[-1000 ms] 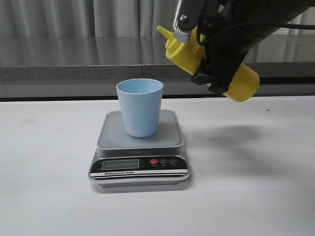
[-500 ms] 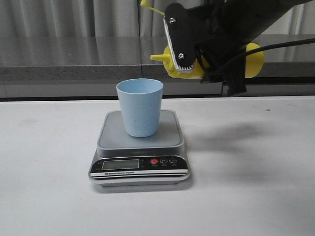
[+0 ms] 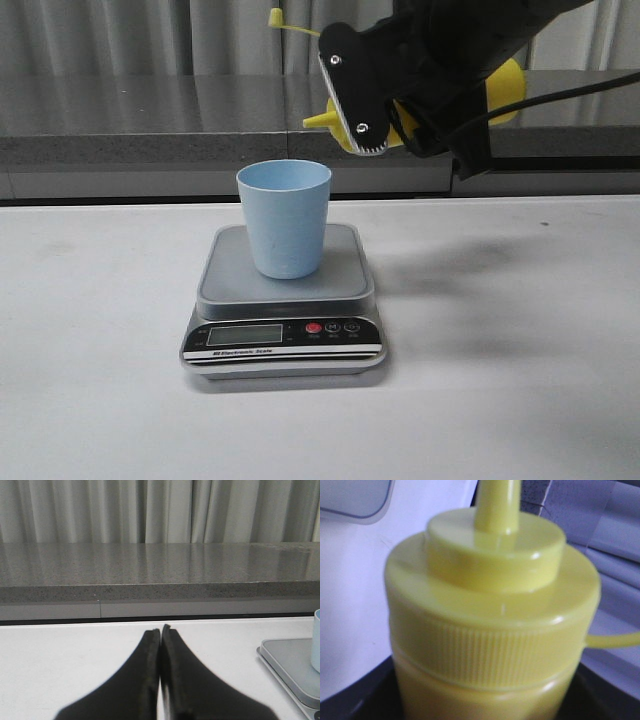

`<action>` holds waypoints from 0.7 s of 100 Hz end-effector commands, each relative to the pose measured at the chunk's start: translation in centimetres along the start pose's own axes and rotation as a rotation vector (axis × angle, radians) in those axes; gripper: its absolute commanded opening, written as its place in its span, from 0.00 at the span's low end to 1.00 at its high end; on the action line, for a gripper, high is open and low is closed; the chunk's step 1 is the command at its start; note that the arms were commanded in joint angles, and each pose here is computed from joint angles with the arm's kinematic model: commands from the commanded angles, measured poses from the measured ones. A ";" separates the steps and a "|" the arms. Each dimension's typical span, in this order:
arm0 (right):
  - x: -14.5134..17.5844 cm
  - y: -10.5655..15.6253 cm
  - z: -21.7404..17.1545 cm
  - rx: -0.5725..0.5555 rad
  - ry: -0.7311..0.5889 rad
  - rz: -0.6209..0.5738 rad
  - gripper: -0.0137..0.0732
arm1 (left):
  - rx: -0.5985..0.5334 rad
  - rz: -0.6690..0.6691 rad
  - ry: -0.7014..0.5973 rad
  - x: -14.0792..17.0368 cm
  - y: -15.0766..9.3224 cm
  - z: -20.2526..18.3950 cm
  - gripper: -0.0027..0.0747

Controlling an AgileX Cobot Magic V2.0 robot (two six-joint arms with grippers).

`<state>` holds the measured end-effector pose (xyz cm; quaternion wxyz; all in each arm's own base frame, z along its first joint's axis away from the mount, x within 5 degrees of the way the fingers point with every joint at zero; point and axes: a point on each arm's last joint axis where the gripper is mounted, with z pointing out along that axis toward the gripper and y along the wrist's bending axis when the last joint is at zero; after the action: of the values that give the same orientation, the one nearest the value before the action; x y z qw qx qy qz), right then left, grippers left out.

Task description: Pour seasoning into cup on scale with both arms

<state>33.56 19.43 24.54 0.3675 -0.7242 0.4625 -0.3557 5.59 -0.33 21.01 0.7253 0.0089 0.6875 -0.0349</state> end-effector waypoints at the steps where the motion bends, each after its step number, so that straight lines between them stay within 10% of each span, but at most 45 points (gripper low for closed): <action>1: 0.4 -2.5 -1.5 0.102 0.028 -0.067 0.50 | 0.005 -0.009 -0.069 0.5 0.0 -0.1 0.01; 70: 0.0 -2.6 -1.4 0.120 0.035 -0.128 0.50 | 0.005 -0.009 -0.069 0.5 0.0 -0.1 0.01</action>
<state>33.43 20.24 24.35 0.3572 -0.7472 0.4103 -0.3817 5.59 -0.33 21.01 0.7253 0.0089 0.6875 -0.0349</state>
